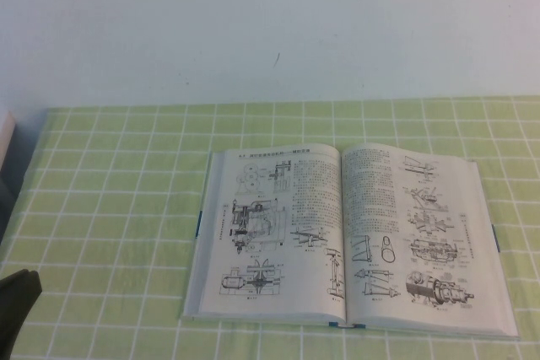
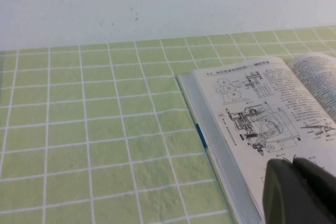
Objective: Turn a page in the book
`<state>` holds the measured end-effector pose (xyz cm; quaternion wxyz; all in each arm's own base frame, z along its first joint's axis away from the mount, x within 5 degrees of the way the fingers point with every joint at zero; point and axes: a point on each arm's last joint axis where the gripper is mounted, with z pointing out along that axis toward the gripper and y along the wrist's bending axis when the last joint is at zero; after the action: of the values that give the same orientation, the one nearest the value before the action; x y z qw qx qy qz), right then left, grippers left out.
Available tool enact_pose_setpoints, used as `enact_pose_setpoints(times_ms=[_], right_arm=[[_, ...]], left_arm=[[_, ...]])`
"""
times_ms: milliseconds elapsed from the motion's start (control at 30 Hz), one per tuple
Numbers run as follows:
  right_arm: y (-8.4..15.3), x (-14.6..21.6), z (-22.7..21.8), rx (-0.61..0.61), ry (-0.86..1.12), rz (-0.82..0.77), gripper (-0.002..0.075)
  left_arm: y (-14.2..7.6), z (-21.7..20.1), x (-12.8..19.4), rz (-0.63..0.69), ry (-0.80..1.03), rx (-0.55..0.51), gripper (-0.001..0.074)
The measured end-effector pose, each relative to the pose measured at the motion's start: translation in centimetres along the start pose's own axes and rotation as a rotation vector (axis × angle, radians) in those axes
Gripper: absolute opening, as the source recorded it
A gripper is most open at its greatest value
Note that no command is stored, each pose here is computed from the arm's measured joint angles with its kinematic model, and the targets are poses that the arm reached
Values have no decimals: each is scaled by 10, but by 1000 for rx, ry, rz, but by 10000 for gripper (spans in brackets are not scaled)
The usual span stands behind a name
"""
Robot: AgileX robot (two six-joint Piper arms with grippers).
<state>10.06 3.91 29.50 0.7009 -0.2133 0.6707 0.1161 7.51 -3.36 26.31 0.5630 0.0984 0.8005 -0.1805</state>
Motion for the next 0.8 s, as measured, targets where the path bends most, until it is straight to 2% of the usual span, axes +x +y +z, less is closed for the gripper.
enact_pose_setpoints(times_ms=[200, 467, 800], right_arm=[[-2, 0, 0, 20, 4, 3, -2], [-10, 3, -1, 116, 27, 8, -2], [-13, 4, -1, 142, 34, 25, -2]], left_arm=[[0, 0, 0, 3, -1, 0, -4], [0, 0, 1, 5, 1, -1, -4], [0, 0, 1, 5, 1, -1, -4]])
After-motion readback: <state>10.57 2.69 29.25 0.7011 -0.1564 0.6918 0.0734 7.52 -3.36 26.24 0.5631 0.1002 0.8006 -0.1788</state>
